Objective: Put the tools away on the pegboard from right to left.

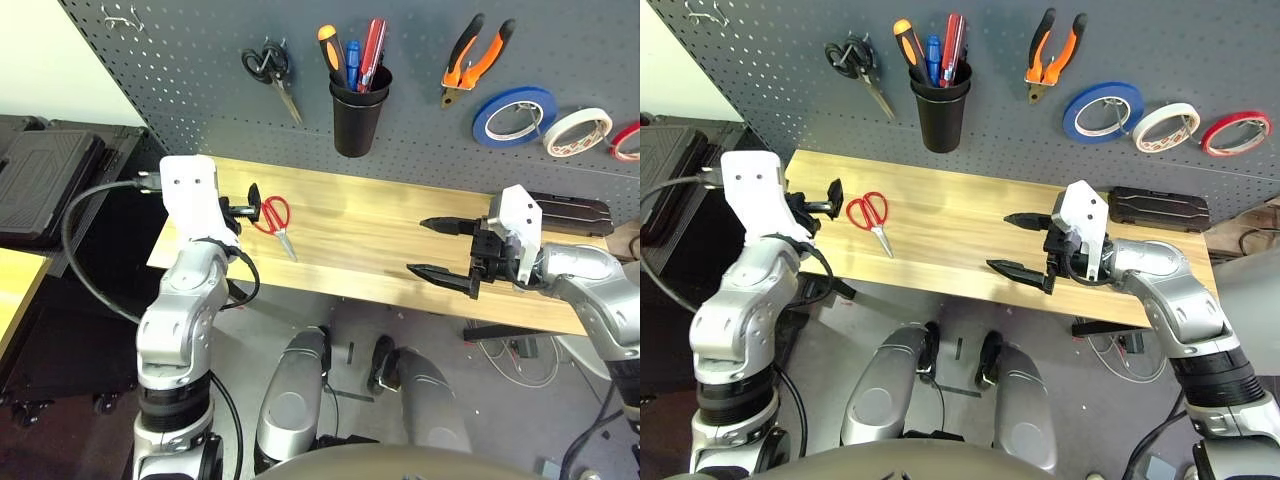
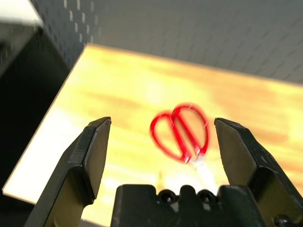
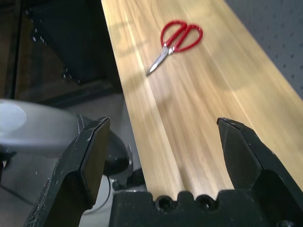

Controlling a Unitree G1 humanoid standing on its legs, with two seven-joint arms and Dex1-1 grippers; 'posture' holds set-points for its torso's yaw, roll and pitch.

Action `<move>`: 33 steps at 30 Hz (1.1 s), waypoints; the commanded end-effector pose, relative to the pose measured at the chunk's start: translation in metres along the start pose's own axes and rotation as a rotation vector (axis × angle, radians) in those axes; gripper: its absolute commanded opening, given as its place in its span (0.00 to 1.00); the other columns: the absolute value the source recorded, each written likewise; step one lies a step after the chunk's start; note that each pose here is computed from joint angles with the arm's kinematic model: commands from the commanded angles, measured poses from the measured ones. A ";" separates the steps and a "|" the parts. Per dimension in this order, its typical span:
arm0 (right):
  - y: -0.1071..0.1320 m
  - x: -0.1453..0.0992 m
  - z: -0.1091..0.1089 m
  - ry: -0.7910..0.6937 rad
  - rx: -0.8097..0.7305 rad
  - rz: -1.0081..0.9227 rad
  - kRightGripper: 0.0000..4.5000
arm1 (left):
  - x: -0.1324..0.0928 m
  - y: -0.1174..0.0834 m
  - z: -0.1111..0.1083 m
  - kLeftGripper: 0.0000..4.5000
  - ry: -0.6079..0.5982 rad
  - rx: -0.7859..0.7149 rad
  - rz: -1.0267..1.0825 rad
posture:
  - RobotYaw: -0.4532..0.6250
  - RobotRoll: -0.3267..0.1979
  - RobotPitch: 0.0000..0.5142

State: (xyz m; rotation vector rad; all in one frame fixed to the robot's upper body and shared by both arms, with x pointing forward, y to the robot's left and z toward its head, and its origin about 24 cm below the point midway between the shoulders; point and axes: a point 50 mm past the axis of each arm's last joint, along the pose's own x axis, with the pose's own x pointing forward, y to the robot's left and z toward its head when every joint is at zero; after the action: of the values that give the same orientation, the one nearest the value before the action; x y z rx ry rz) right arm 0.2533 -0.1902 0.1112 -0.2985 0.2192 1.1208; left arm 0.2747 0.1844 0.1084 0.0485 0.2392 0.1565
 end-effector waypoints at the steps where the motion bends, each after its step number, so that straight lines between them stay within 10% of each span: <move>1: 0.005 0.007 -0.015 0.052 0.022 0.006 1.00 | 0.010 -0.001 -0.017 0.99 0.045 0.015 0.023 | 0.68 0.62 0.59; 33: 0.009 0.065 -0.033 0.045 0.026 -0.073 1.00 | 0.088 0.005 -0.054 0.99 0.134 0.113 0.101 | 0.66 0.62 0.63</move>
State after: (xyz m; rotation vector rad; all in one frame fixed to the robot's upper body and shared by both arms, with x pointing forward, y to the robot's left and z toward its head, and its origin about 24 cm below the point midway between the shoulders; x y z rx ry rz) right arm 0.2778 -0.1410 0.0646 -0.3076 0.2276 1.0356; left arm 0.3488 0.2031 0.0468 0.1378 0.3428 0.2464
